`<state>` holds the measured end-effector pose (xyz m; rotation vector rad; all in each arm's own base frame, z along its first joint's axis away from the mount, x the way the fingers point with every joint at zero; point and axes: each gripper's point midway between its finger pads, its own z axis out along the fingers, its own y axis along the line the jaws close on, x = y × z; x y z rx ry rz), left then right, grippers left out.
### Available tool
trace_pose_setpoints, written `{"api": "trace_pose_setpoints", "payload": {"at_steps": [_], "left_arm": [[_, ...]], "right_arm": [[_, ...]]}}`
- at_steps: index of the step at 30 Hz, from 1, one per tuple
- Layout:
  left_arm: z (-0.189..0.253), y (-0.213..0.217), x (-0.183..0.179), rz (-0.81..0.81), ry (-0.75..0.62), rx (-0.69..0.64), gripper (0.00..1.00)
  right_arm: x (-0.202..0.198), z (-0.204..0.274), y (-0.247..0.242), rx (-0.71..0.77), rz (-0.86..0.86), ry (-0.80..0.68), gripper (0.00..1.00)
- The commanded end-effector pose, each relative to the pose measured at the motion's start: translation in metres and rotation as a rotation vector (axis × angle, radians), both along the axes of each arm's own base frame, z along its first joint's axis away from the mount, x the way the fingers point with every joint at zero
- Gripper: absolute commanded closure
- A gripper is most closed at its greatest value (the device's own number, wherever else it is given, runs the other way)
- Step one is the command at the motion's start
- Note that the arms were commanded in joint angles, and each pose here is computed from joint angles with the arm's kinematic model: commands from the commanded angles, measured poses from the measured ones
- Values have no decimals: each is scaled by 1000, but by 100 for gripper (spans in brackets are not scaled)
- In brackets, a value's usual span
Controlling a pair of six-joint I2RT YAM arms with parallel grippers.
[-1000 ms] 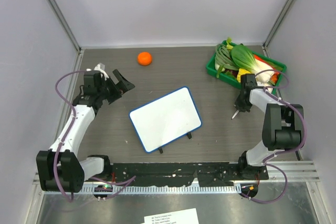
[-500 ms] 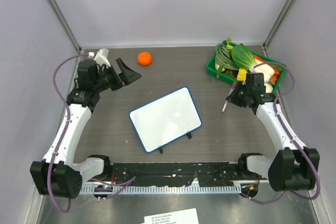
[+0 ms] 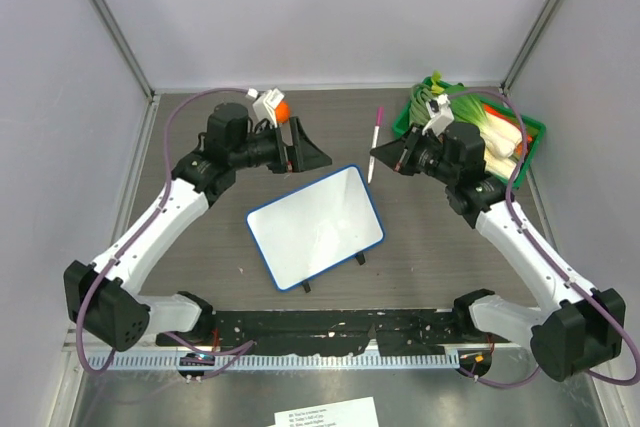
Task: Write a sentence on the whiteboard
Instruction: Pick up the whiteboard marker at the center of the board.
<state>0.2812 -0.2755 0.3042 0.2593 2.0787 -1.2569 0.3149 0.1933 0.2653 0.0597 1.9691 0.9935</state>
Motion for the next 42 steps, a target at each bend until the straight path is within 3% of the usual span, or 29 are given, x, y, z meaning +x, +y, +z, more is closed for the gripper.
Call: {"api": "trace_pose_setpoints", "payload": {"at_steps": [1,14,26,32,35,39,42], "left_arm": [[9,-3,-11,-11,-12,-77,7],[3,-21,-18,-63,50,-229,9],[6,-80,-15,-195,48,-276,20],[7,-90,-8,-198,39,-288,32],[8,-89,-2,-166,15,-266,49],[9,-90,3,-163,0,-252,63],[9,-91,5,-167,-5,-236,68]], "right_arm": [[-2,55,30,147,104,-164,99],[-9,86,43,264,142,-220,99],[-12,77,45,294,130,-180,99],[-11,72,47,296,141,-155,99],[-11,69,49,301,145,-141,99],[-9,64,49,299,142,-129,99],[-10,62,51,302,156,-123,99]]}}
